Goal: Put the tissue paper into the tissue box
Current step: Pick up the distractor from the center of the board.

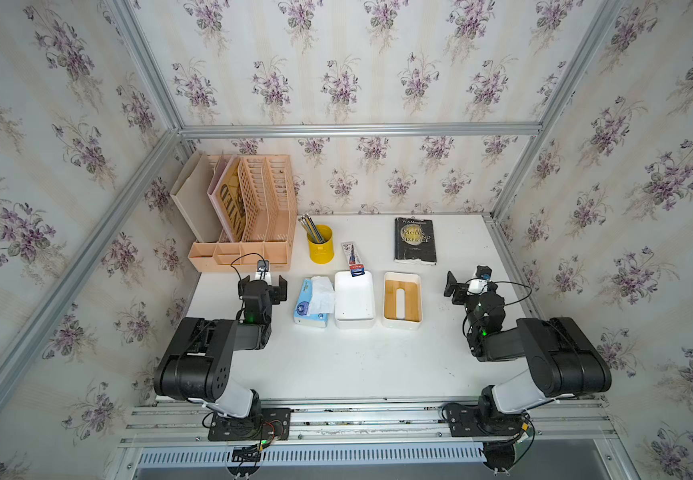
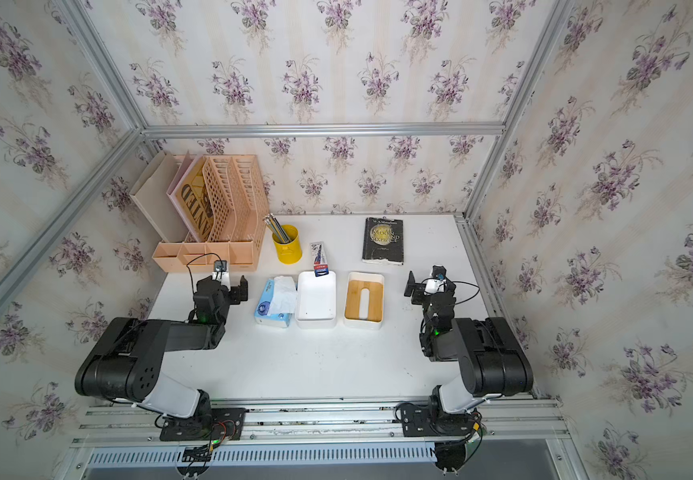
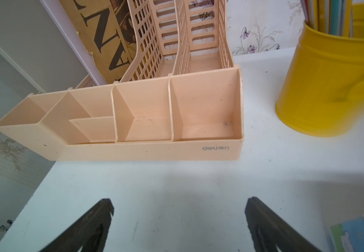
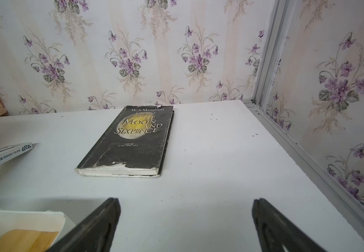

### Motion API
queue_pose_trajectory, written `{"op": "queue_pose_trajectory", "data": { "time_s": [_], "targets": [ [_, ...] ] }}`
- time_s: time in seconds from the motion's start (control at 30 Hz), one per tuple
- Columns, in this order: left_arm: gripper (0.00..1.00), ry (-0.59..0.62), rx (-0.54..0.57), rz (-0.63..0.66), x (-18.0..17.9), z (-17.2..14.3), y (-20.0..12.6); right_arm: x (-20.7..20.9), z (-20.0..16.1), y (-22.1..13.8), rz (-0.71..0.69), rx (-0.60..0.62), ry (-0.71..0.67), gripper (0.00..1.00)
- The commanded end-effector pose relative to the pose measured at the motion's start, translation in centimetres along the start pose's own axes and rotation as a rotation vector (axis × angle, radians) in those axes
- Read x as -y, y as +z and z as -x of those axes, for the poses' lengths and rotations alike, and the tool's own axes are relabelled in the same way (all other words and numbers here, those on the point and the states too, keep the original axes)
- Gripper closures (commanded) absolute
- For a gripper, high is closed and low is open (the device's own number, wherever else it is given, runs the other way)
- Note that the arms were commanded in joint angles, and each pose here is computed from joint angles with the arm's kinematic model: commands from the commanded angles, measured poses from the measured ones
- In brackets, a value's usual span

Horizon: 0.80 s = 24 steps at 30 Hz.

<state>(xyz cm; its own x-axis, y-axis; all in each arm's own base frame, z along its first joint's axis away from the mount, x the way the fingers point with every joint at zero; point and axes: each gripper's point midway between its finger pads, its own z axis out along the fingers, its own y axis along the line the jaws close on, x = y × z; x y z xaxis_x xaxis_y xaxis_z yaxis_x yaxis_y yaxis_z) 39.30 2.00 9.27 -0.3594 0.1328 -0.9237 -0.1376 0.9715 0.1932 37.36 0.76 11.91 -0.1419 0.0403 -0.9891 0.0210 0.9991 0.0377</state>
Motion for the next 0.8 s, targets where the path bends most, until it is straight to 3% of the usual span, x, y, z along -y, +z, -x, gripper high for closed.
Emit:
{"op": "queue_pose_trajectory", "data": {
  "time_s": [0.0, 0.43, 0.53, 0.63, 0.77],
  "targets": [
    [0.01, -0.01, 0.016, 0.001, 0.0, 0.5, 0.0, -0.7, 0.6, -0.2, 0.041, 0.026, -0.01, 0.0],
    [0.01, -0.01, 0.015, 0.001, 0.0, 0.4, 0.0, -0.6, 0.6, -0.3, 0.038, 0.027, -0.01, 0.0],
    [0.01, -0.014, 0.019, 0.021, -0.4, 0.5, -0.1, -0.8, 1.2, -1.2, 0.052, 0.075, -0.012, 0.0],
    [0.01, -0.061, 0.055, 0.104, -1.9, 0.6, -0.9, -0.3, 2.0, -1.8, 0.021, 0.105, -0.002, 0.0],
    [0.01, -0.051, 0.119, 0.065, -1.6, 1.3, -2.3, -0.4, 4.3, -2.4, -0.002, 0.109, -0.015, 0.0]
  ]
}}
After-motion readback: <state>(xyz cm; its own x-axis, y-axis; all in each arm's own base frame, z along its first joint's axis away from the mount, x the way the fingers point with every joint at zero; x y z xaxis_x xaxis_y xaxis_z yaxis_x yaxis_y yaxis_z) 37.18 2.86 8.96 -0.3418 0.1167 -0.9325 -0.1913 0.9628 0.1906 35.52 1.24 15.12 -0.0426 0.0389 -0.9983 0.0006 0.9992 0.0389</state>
